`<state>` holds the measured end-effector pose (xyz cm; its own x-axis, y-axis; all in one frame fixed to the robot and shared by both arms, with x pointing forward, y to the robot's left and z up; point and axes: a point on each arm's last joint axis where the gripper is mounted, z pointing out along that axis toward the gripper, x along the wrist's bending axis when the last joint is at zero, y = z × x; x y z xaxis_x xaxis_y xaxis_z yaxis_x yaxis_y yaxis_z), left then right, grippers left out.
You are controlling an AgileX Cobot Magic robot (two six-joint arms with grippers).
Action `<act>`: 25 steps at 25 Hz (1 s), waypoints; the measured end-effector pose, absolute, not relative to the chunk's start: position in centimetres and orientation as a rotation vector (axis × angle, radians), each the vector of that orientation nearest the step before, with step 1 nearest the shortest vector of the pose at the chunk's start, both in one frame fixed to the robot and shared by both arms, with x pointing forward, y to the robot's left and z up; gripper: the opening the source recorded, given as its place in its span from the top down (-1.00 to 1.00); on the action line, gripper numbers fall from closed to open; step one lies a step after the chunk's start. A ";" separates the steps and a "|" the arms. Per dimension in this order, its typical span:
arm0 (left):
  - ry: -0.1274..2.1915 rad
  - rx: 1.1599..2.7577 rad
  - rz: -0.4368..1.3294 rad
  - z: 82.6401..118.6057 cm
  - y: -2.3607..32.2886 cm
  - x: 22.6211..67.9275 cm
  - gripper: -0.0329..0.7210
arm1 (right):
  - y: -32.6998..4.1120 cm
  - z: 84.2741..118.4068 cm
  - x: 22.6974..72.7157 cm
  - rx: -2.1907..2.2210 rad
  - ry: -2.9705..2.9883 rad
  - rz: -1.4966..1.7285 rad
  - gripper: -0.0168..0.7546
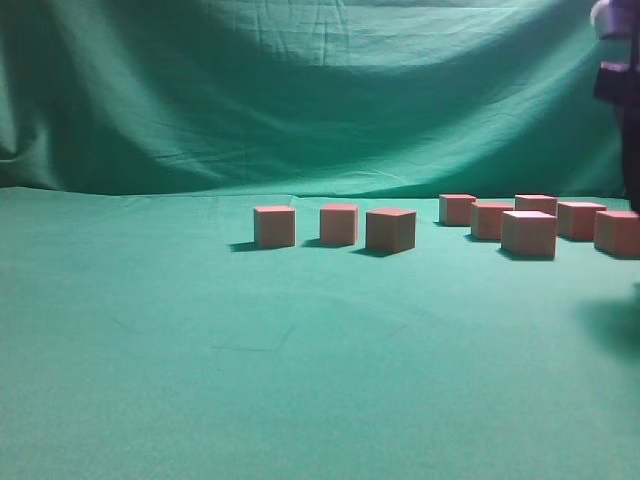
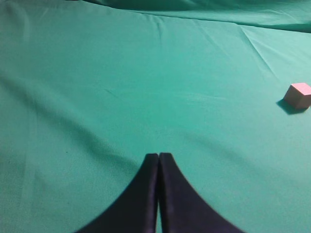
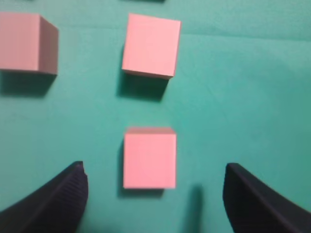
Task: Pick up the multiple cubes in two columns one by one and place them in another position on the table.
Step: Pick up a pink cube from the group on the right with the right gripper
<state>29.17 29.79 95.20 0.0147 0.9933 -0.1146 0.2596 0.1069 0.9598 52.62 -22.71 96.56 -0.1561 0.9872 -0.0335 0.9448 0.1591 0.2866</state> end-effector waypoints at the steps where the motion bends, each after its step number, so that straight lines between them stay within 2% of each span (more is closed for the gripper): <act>1: 1.426 1.325 0.968 95.2 29.8 29.2 0.91 | -22.6 96.0 52.9 1.882 2.224 0.288 -0.40; 6: 1.426 1.325 0.968 95.2 29.8 29.2 0.91 | -22.5 94.0 53.8 1.861 2.244 0.269 -0.40; 7: 1.426 1.325 0.968 95.2 29.8 29.2 0.91 | -22.4 93.6 53.9 1.861 2.250 0.258 -0.20; 11: 1.426 1.325 0.968 95.2 29.8 29.2 0.91 | -22.4 93.2 53.9 1.862 2.256 0.246 0.29; 17: 1.426 1.325 0.968 95.2 29.8 29.2 0.91 | -22.4 94.2 53.8 1.898 2.254 0.230 0.27; 22: 1.426 1.325 0.968 95.2 29.8 29.2 0.91 | -21.1 98.6 53.3 1.940 2.255 0.293 0.27; 25: 1.426 1.325 0.968 95.2 29.8 29.2 0.91 | -18.2 101.3 52.5 1.859 2.338 0.343 0.27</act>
<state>29.17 29.79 95.20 0.0147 0.9933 -0.1146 0.2596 0.1069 0.9598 52.49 -18.15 101.31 -0.2298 0.9726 0.0355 0.9417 0.2130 0.2604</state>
